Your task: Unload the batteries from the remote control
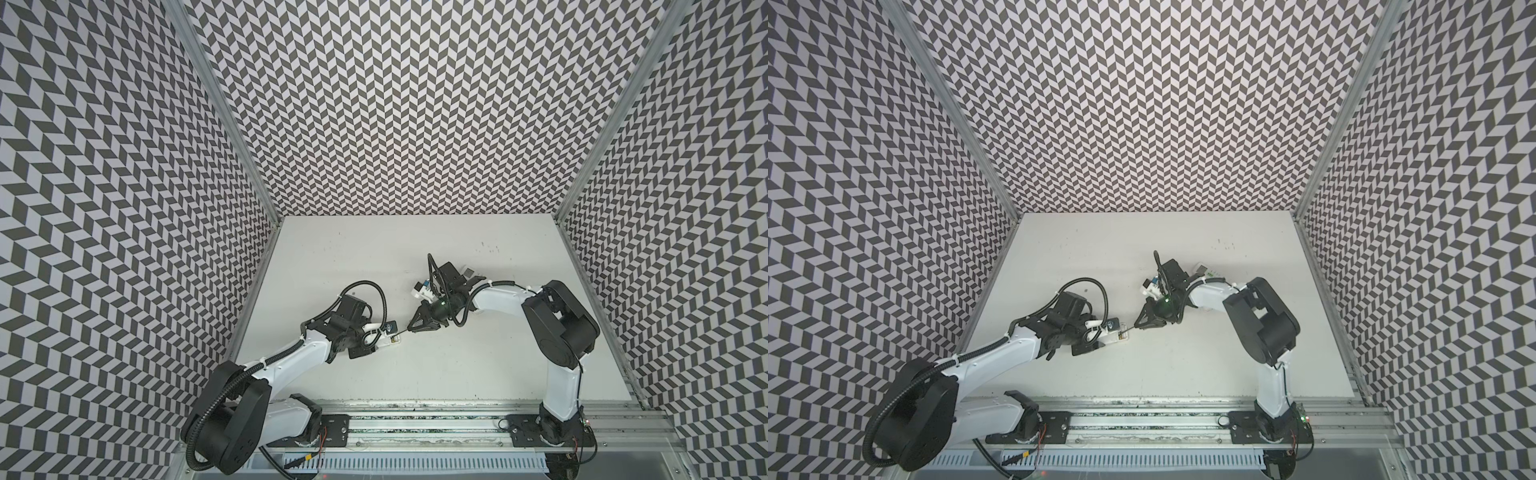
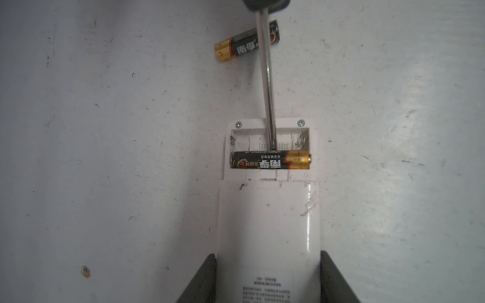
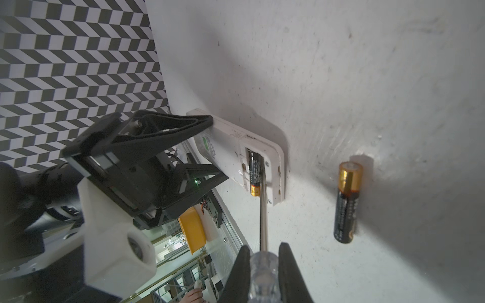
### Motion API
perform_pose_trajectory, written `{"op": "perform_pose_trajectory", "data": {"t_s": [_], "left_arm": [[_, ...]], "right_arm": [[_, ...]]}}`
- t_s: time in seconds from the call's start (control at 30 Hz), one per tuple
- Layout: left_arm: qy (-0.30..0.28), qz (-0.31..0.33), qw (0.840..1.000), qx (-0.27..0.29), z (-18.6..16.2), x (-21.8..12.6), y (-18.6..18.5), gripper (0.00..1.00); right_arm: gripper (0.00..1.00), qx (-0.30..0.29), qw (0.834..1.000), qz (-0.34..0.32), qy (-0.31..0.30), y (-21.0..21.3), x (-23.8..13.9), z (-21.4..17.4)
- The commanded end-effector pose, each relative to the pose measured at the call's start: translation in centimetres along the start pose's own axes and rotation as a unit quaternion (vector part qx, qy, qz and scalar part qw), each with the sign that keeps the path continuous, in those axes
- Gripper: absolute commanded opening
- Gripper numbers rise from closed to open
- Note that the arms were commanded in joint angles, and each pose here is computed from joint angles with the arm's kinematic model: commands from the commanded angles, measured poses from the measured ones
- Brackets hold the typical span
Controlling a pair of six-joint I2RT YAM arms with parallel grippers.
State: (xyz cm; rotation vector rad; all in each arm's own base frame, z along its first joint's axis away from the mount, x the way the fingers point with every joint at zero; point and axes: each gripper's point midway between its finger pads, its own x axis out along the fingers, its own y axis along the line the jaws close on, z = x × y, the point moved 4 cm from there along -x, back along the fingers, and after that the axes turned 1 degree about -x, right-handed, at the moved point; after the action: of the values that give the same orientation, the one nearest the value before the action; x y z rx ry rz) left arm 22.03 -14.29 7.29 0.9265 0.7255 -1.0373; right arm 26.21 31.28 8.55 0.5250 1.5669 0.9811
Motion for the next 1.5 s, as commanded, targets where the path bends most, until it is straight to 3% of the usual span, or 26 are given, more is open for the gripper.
{"op": "perform_pose_trajectory", "data": {"t_s": [0.0, 0.73, 0.93, 1.07, 1.2, 1.47], "left_arm": [[-0.026, 0.002, 1.0, 0.015, 1.1, 0.0, 0.3, 0.0], [-0.025, 0.001, 1.0, 0.014, 1.1, 0.1, 0.3, 0.0], [-0.022, 0.002, 1.0, 0.012, 0.9, 0.1, 0.3, 0.01], [-0.022, 0.006, 1.0, 0.009, 0.8, 0.1, 0.4, 0.3], [-0.021, 0.007, 1.0, 0.007, 0.7, 0.2, 0.4, 0.37], [-0.028, 0.003, 1.0, 0.004, 1.5, -0.4, 0.9, 0.76]], "right_arm": [[0.0, 0.001, 1.0, 0.001, -0.003, -1.1, 0.7, 0.1], [0.0, 0.005, 0.998, 0.064, -0.015, -0.9, -0.2, 0.4], [0.0, -0.014, 0.998, 0.056, -0.031, -0.2, -1.2, 0.8], [0.0, -0.066, 0.995, 0.067, -0.045, 2.2, -3.6, 0.2], [0.0, -0.083, 0.992, 0.062, -0.072, 2.4, -5.6, -0.6], [0.0, -0.096, 0.985, 0.065, -0.127, 2.2, -8.8, -0.6]]}}
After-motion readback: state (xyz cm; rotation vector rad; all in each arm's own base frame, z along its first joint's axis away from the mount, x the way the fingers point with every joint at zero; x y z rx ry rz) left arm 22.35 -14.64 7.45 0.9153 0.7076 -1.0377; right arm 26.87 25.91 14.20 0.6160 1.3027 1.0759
